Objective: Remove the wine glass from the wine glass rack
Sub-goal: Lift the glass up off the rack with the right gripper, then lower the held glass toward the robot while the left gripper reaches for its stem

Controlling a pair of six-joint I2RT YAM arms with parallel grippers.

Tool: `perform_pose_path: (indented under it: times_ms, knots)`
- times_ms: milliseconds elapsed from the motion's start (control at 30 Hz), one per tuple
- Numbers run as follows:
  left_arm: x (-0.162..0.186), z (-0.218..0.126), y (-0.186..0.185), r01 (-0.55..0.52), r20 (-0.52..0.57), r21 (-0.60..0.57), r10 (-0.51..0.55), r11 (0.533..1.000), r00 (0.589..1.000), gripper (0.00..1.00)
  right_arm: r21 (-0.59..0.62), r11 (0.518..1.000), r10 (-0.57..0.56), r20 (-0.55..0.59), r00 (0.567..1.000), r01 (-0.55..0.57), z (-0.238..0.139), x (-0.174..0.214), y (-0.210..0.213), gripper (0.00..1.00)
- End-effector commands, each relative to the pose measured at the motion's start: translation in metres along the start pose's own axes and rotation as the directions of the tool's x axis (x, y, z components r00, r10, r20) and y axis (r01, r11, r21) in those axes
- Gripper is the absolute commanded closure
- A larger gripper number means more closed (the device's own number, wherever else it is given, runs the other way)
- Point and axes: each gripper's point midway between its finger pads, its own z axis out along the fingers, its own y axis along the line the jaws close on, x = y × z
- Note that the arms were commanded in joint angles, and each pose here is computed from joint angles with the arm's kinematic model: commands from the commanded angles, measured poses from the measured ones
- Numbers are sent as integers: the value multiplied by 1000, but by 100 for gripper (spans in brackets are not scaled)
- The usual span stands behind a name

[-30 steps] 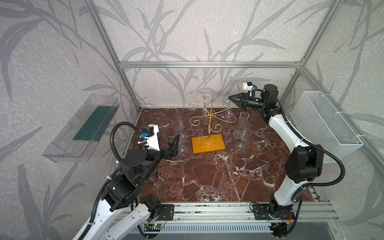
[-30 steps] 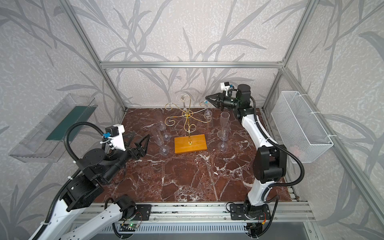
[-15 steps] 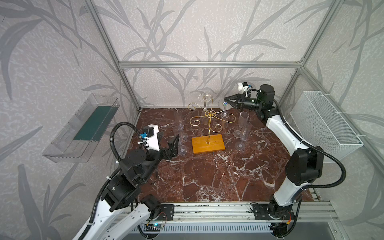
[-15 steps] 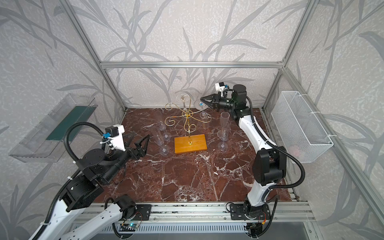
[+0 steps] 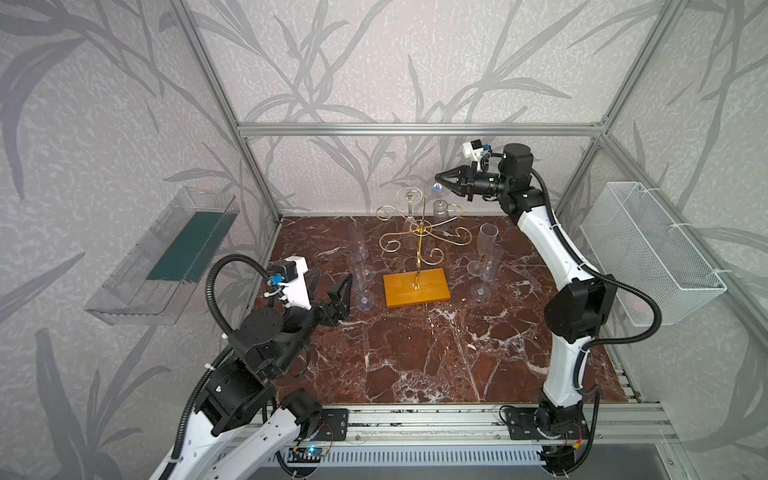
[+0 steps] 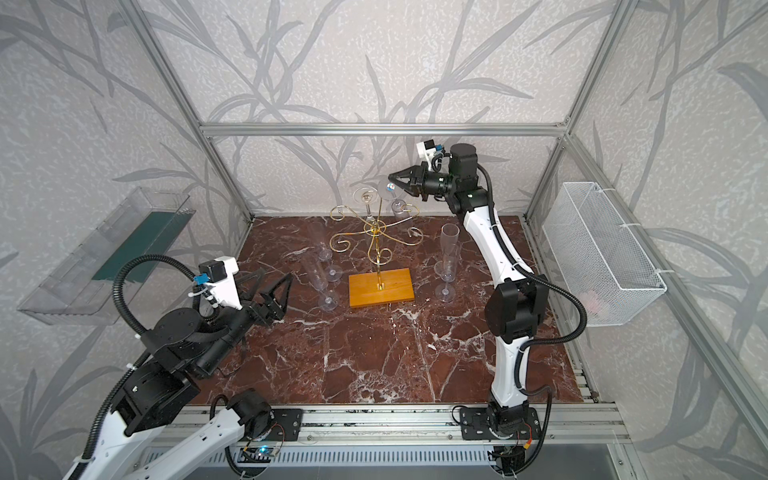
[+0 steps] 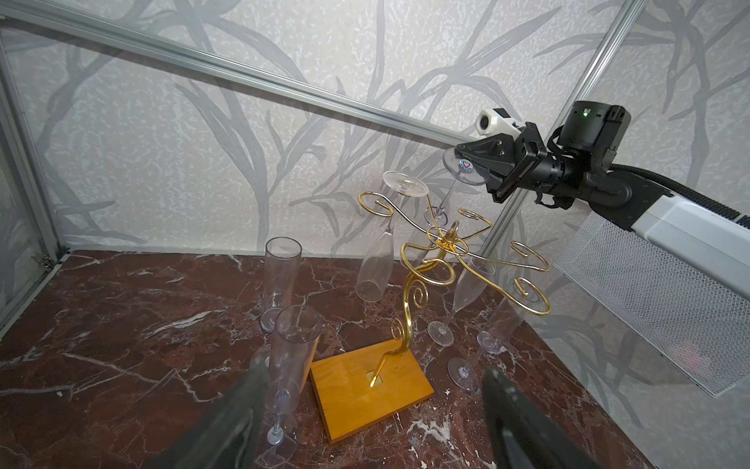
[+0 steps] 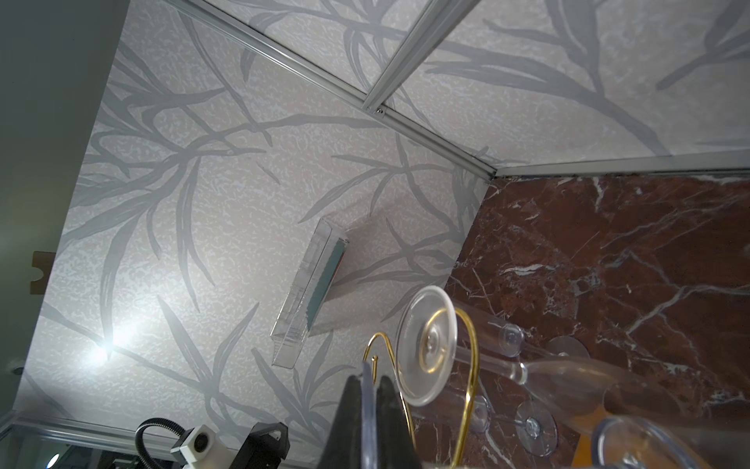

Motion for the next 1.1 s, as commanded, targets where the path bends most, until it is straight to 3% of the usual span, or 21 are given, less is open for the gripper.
perform_pose_path:
  times_ms: [0,133,333,533,733,867,933,1067]
  knots:
    - [3,-3,5,34,-4,-19,-34,999,999,17,61,992,-112,7,994,111,-5,-10,8,100]
    - [1,-6,6,44,7,-20,-44,999,999,17,111,966,-235,20,972,232,-12,-21,25,100]
    - [-4,-5,3,64,26,-3,-64,998,998,17,134,891,-444,71,893,433,-32,-32,69,100]
    - [-9,2,-10,84,22,44,-85,995,996,17,219,767,-631,83,771,603,-62,-25,115,100]
    - [-16,10,-30,128,15,138,-131,982,991,16,293,600,-785,35,619,744,-86,-3,155,100]
    - [-22,14,-47,137,-11,206,-138,969,990,16,306,458,-876,-3,481,835,-94,20,184,100]
    - [-25,16,-56,146,-22,242,-145,959,989,16,308,353,-926,-16,376,883,-96,37,198,100]
    - [-33,19,-70,174,-21,305,-176,936,984,16,288,130,-991,54,119,949,-104,88,217,100]
